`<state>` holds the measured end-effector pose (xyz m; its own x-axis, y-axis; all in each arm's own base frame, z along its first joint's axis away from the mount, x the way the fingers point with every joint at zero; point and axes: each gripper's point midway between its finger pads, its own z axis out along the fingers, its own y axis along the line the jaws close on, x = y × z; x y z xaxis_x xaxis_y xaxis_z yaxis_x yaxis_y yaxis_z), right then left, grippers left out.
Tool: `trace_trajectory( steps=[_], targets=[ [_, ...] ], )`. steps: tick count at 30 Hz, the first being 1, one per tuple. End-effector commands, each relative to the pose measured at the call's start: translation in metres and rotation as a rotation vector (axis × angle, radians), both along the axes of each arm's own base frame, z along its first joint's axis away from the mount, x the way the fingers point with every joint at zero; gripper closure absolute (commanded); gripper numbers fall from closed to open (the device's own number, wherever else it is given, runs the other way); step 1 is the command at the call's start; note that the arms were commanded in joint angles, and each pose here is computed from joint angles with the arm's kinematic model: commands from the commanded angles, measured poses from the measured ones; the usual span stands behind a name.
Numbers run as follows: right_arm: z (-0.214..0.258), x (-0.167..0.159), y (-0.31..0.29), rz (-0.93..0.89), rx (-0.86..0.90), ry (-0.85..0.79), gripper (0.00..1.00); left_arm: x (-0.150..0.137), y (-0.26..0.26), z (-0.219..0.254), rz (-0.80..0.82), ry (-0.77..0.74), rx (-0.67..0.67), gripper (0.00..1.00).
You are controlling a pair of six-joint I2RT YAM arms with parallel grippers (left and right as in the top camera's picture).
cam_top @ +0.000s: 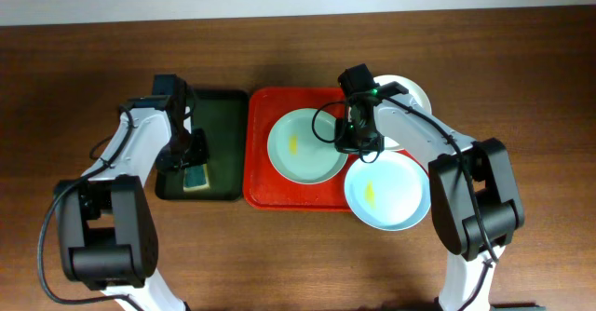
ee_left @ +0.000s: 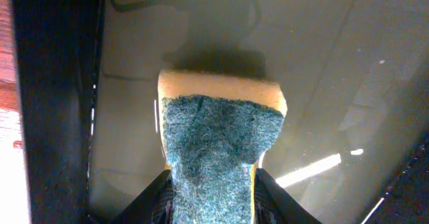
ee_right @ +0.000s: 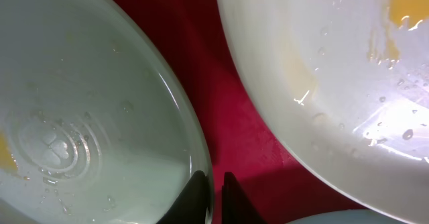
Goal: Clean dirty plates on tray and stack at the side
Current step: 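Grasp the green-and-yellow sponge with the left gripper and lift it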
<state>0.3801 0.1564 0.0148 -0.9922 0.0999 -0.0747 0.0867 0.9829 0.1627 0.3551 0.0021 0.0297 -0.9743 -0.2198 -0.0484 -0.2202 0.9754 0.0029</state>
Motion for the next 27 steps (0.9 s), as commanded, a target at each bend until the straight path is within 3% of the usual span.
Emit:
trace_trajectory(
  steps=[1, 4, 7, 11, 14, 15, 16, 24, 27],
  targets=[
    [-0.009, -0.003, -0.002, 0.004, -0.023, 0.017, 0.89, -0.005, 0.002, -0.019, -0.031, 0.055, 0.012, 0.63],
    [-0.009, -0.003, -0.002, 0.004, -0.023, 0.017, 0.89, -0.010, 0.002, -0.031, -0.038, 0.092, 0.012, 0.64],
    [-0.009, -0.003, -0.002, 0.004, -0.023, 0.016, 0.89, -0.011, 0.001, -0.035, -0.038, 0.105, 0.009, 0.83],
    [-0.009, -0.003, -0.002, 0.004, -0.022, 0.014, 0.89, -0.011, 0.001, -0.035, -0.037, 0.104, 0.008, 0.85],
    [-0.009, -0.002, -0.002, 0.004, -0.022, 0.013, 0.89, -0.011, 0.000, -0.035, -0.038, 0.103, 0.001, 0.94],
    [-0.009, -0.002, -0.002, 0.004, -0.022, 0.013, 0.89, -0.010, 0.000, -0.035, -0.038, 0.101, 0.001, 0.92],
    [-0.009, -0.002, -0.002, 0.004, -0.022, 0.013, 0.89, -0.010, 0.000, -0.035, -0.038, 0.101, 0.001, 0.80],
    [-0.009, -0.002, -0.002, 0.004, -0.022, 0.013, 0.89, 0.002, 0.000, -0.015, -0.038, 0.090, 0.001, 0.73],
    [-0.009, -0.002, -0.002, 0.004, -0.022, 0.013, 0.89, 0.003, 0.000, -0.010, -0.038, 0.091, 0.002, 0.62]
  ],
)
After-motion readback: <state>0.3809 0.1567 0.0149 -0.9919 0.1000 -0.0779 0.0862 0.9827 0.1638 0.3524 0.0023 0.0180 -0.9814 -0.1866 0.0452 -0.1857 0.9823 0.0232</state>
